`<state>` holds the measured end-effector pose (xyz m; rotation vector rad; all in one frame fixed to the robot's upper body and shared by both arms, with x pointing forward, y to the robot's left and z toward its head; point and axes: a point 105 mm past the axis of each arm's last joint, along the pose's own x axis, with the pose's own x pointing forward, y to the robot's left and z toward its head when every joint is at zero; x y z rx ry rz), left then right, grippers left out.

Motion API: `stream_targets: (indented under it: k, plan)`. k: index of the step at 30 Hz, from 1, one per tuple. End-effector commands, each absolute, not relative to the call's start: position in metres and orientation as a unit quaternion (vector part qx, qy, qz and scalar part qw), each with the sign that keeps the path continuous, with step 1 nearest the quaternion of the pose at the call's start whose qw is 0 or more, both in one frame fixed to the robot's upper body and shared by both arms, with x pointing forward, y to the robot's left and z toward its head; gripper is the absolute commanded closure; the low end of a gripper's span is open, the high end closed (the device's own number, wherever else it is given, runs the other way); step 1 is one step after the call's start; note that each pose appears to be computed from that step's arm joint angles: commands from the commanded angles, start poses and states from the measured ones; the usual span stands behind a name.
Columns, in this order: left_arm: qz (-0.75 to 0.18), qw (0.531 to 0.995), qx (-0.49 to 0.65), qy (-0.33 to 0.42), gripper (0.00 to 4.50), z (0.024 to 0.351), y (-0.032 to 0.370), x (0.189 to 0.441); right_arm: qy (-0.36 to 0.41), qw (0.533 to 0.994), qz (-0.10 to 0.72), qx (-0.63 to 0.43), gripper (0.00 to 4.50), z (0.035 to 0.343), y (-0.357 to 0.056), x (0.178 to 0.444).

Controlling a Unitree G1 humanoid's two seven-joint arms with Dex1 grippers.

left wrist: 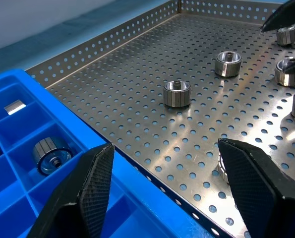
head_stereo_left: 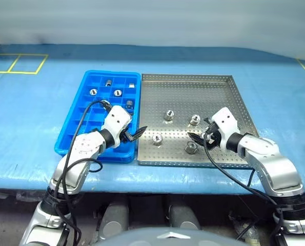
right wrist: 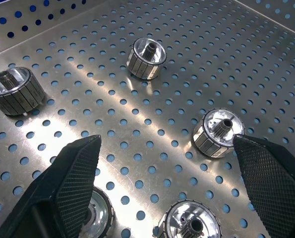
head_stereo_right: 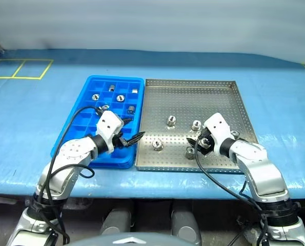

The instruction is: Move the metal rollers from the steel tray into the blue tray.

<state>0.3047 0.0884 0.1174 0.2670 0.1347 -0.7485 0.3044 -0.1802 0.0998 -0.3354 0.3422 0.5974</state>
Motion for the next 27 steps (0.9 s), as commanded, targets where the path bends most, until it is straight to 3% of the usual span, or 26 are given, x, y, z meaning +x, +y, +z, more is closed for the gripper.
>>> stream_targets:
  k: [1,27]
  plan:
    - [-0.360,0.923,0.128,0.046,0.83,0.1273,0.0881,0.3006,0.144,0.928,0.295,-0.176,0.03,0.1120,-0.1786,0.3079]
    - [-0.351,0.927,0.126,0.039,0.83,0.1314,0.0876,0.3026,0.139,0.926,0.296,-0.190,0.03,0.1130,-0.1748,0.3141]
